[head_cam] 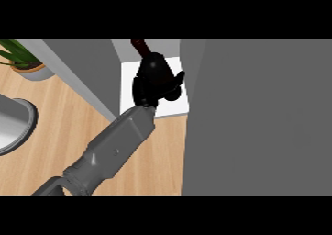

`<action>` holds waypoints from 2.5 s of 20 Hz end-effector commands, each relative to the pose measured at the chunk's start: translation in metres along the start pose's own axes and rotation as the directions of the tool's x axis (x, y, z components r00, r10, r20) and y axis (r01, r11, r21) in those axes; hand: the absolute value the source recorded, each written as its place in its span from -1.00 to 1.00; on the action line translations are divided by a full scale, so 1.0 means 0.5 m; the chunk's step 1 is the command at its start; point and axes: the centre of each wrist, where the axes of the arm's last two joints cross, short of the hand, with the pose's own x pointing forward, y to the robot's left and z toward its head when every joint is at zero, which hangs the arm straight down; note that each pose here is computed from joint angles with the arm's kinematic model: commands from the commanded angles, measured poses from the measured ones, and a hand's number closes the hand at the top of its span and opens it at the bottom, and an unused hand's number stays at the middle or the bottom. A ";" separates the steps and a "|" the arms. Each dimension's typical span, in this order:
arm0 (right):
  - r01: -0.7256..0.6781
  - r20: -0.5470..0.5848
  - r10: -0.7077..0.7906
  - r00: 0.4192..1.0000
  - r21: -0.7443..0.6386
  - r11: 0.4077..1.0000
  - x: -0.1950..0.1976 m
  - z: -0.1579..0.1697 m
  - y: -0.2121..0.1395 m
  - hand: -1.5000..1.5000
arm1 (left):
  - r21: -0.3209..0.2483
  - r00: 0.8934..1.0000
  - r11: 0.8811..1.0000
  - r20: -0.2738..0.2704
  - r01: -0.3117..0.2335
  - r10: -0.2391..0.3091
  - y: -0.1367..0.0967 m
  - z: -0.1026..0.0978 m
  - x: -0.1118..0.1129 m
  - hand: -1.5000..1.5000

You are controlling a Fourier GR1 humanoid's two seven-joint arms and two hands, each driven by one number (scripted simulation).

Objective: Pick up the wine, place it into the cabinet and close the cabinet

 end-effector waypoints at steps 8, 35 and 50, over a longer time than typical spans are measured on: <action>-0.005 0.002 0.005 1.000 -0.006 1.000 0.004 -0.004 -0.005 -1.00 | 0.061 0.999 0.998 0.032 0.036 -0.038 -0.012 -0.016 0.011 -1.00; 0.002 -0.018 -0.002 1.000 -0.008 1.000 0.009 0.001 0.014 -1.00 | -0.117 0.984 0.988 0.159 0.104 -0.085 -0.061 0.039 -0.005 -1.00; -0.023 -0.035 0.020 0.999 -0.076 0.997 0.011 -0.002 0.002 -1.00 | -0.206 0.981 0.968 0.155 0.146 -0.115 -0.048 0.111 -0.047 -1.00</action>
